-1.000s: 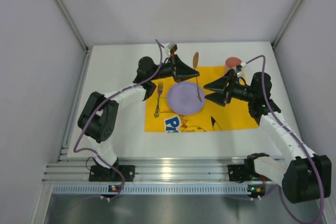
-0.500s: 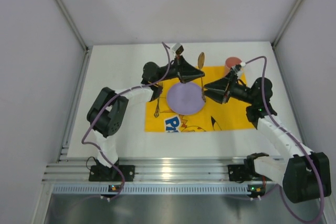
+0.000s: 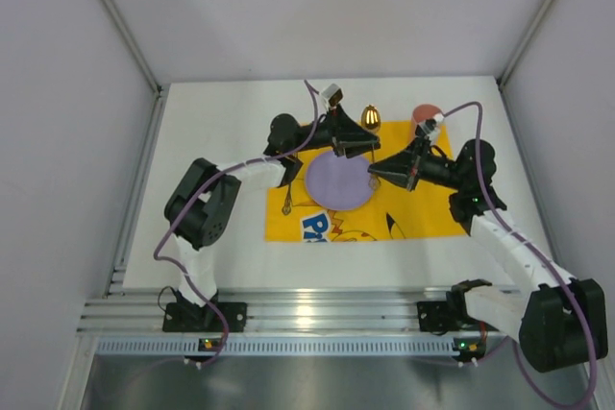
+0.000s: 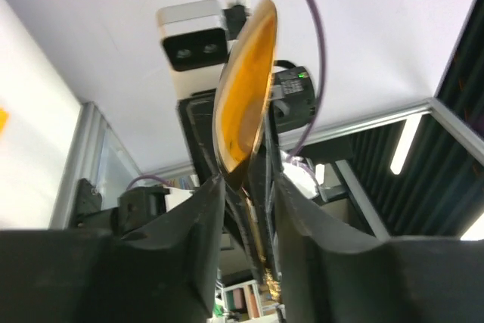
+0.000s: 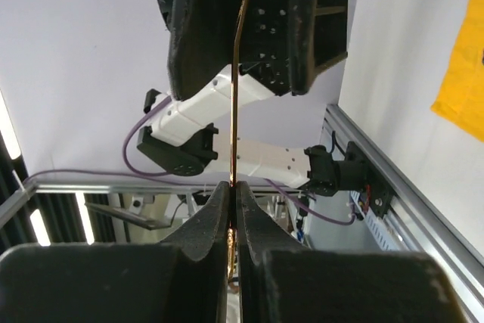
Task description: Set the dinner table for one person
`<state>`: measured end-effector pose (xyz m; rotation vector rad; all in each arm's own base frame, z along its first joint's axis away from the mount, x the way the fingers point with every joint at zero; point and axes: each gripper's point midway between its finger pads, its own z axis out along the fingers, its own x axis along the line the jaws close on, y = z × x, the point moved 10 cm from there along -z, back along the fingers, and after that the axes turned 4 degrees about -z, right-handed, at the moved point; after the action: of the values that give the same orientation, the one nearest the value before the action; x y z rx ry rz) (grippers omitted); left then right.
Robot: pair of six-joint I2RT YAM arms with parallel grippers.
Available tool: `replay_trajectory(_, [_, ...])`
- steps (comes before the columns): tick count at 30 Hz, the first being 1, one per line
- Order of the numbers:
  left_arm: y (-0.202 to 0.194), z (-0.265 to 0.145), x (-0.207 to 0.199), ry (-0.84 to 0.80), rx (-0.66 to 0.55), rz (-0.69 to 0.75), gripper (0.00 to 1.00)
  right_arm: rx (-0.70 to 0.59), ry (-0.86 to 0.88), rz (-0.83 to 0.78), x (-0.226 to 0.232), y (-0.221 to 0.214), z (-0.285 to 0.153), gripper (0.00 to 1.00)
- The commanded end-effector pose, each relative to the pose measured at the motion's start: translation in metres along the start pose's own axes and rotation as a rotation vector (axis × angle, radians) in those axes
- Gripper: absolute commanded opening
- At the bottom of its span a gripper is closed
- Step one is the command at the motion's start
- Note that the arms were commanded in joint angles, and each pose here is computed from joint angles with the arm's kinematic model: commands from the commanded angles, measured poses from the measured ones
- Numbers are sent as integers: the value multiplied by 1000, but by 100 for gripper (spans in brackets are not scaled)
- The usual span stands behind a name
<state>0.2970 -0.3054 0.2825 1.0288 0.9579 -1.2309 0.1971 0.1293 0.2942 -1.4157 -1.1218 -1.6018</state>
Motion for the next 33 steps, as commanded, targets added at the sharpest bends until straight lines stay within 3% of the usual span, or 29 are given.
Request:
replay_trajectory(1, [-6,4,-19,6,16,148,50,41,-30,-62,16,-2,0,0])
replay_trajectory(2, [-7,3,-12,64,24,151,69,39,-34,-91,23,0,1,0])
replay_trajectory(3, [-8,1,-10,93,27,157,73,43,-44,-132,24,0,1,0])
replay_trajectory(10, [-19,-16,-8,321,6,201,80,46,-162,-132,20,2,-2,0])
replay_trajectory(11, [-17,-19,-8,351,-7,245,85,42,-171,-166,22,4,-3,0])
replay_trajectory(12, [-18,-25,-1,431,-26,192,87,47,-203,-147,19,3,-4,0])
replay_trajectory(13, [-18,-29,-6,450,-36,212,98,39,-224,-150,17,5,-4,0])
replay_trajectory(17, [-14,-54,-6,698,-86,257,99,41,-330,-230,17,12,-6,0])
replay_trajectory(26, [-28,-141,-11,1156,-313,240,99,54,-890,-245,-35,24,-33,0])
replay_trajectory(33, [-54,-186,-28,1292,-425,274,99,115,-1118,-132,-114,31,-48,0])
